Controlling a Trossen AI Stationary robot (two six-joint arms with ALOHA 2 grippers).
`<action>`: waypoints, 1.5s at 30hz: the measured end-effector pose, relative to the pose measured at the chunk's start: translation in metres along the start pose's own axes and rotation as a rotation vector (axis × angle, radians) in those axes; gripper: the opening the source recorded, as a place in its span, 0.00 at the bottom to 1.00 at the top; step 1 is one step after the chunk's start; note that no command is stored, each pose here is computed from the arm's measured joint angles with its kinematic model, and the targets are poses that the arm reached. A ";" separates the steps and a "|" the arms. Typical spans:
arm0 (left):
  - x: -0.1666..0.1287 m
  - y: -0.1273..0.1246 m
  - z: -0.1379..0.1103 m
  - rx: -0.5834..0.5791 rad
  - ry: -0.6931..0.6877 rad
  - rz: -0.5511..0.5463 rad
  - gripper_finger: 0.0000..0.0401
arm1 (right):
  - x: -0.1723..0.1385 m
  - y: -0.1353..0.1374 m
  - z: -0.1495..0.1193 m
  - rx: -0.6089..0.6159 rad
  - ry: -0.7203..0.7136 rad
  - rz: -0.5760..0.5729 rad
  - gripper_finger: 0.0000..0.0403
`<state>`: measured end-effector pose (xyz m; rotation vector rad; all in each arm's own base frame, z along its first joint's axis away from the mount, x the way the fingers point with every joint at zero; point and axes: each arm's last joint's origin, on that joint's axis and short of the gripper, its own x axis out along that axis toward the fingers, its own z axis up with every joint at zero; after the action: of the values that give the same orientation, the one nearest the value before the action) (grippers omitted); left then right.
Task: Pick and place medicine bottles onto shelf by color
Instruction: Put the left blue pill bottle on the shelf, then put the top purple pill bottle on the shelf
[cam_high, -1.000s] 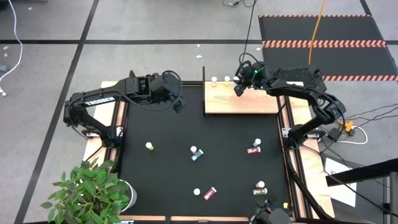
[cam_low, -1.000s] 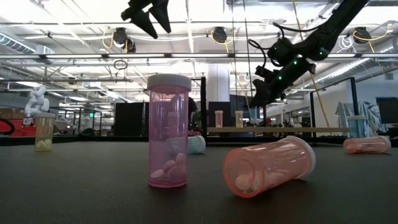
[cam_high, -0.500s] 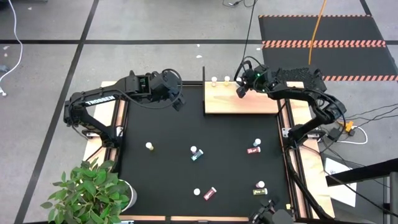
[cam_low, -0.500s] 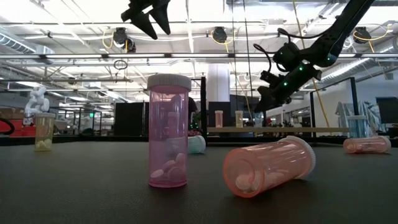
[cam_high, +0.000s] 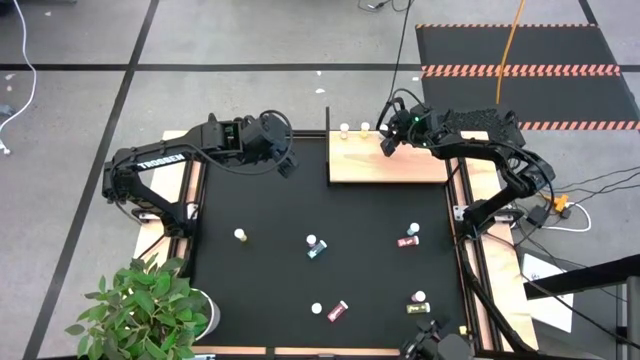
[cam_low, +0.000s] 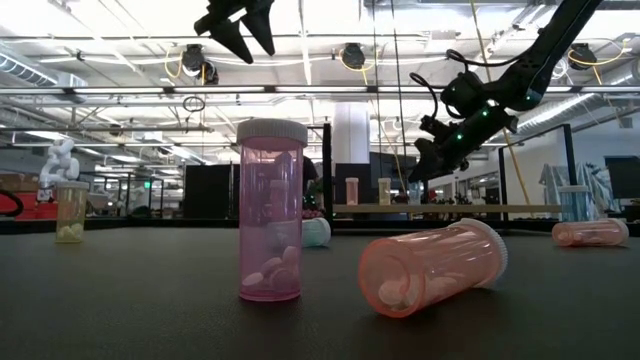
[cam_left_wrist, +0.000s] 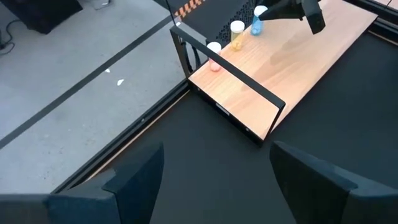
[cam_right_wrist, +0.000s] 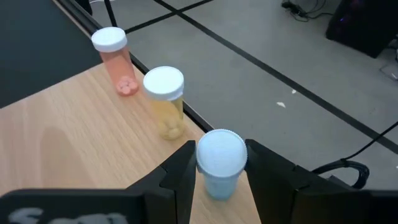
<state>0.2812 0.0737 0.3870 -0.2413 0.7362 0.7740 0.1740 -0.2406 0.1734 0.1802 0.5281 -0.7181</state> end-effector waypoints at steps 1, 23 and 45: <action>0.000 0.000 0.000 0.000 0.000 0.000 0.73 | 0.000 0.000 0.000 0.000 0.001 0.000 0.31; -0.018 0.014 -0.013 -0.122 0.089 0.042 0.73 | -0.055 0.005 0.041 -0.045 -0.216 -0.060 0.63; -0.015 -0.044 -0.134 -0.431 0.473 0.167 0.73 | -0.120 0.090 0.072 -0.060 -0.456 0.292 0.62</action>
<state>0.2359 -0.0262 0.2973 -0.7795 1.0378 1.0483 0.1872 -0.1285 0.2957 0.0318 0.0825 -0.4364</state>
